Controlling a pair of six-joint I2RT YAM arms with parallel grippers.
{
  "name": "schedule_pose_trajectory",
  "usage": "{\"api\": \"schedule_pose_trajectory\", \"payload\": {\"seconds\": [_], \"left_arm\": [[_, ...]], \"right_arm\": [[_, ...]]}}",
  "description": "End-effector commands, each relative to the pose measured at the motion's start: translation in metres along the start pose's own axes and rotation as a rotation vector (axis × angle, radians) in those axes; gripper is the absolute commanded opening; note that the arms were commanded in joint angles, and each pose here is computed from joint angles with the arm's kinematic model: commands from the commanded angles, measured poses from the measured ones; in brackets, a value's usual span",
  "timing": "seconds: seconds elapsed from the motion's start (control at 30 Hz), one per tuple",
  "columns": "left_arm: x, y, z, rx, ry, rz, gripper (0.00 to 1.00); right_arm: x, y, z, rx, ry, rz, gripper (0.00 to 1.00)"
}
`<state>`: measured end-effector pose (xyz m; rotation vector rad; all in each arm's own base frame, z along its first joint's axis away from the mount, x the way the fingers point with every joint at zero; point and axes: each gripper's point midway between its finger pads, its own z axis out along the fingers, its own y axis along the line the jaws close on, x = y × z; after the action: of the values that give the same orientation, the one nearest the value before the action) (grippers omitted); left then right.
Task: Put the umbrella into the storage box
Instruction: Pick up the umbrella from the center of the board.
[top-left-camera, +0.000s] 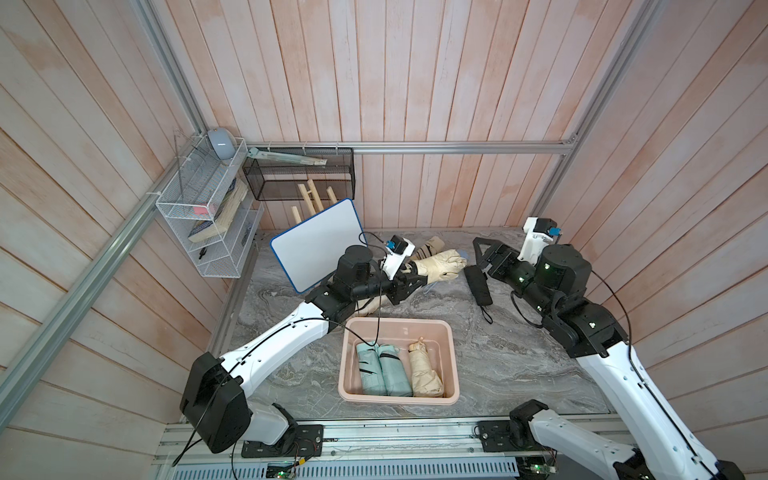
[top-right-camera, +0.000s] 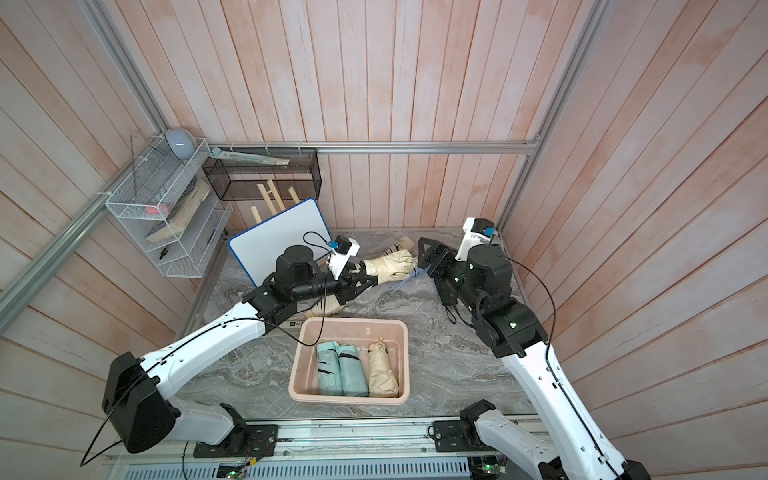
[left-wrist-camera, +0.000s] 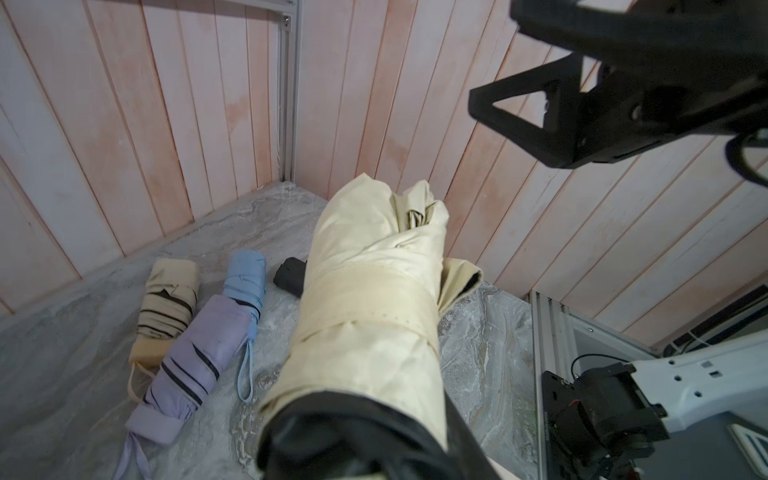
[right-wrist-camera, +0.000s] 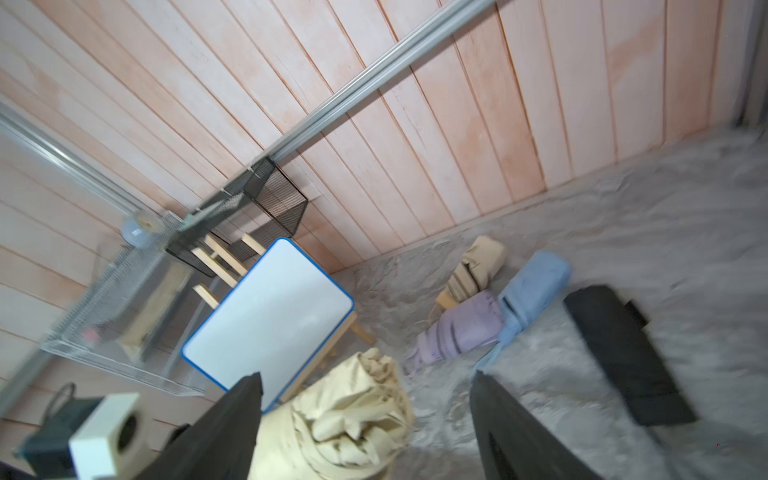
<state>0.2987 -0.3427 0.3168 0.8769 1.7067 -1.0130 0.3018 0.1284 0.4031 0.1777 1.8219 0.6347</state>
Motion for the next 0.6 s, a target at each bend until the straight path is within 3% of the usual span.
{"api": "schedule_pose_trajectory", "payload": {"seconds": [0.0,0.2,0.3,0.57], "left_arm": [[-0.027,-0.013,-0.024,0.057,-0.035,-0.089,0.00],[-0.019,-0.022,-0.033,0.125,0.060,-0.192,0.00],[-0.015,-0.032,-0.034,0.179,0.110,-0.229,0.00],[-0.005,-0.036,-0.034,0.202,0.195,-0.295,0.00]], "right_arm": [[0.017,-0.011,-0.001,0.031,0.065,-0.443,0.84],[0.050,0.024,-0.005,-0.163,0.109,-0.905,0.85],[0.073,0.040,-0.005,-0.224,0.121,-1.139,0.92],[0.121,0.066,0.003,-0.374,0.167,-1.499,0.96]]}}
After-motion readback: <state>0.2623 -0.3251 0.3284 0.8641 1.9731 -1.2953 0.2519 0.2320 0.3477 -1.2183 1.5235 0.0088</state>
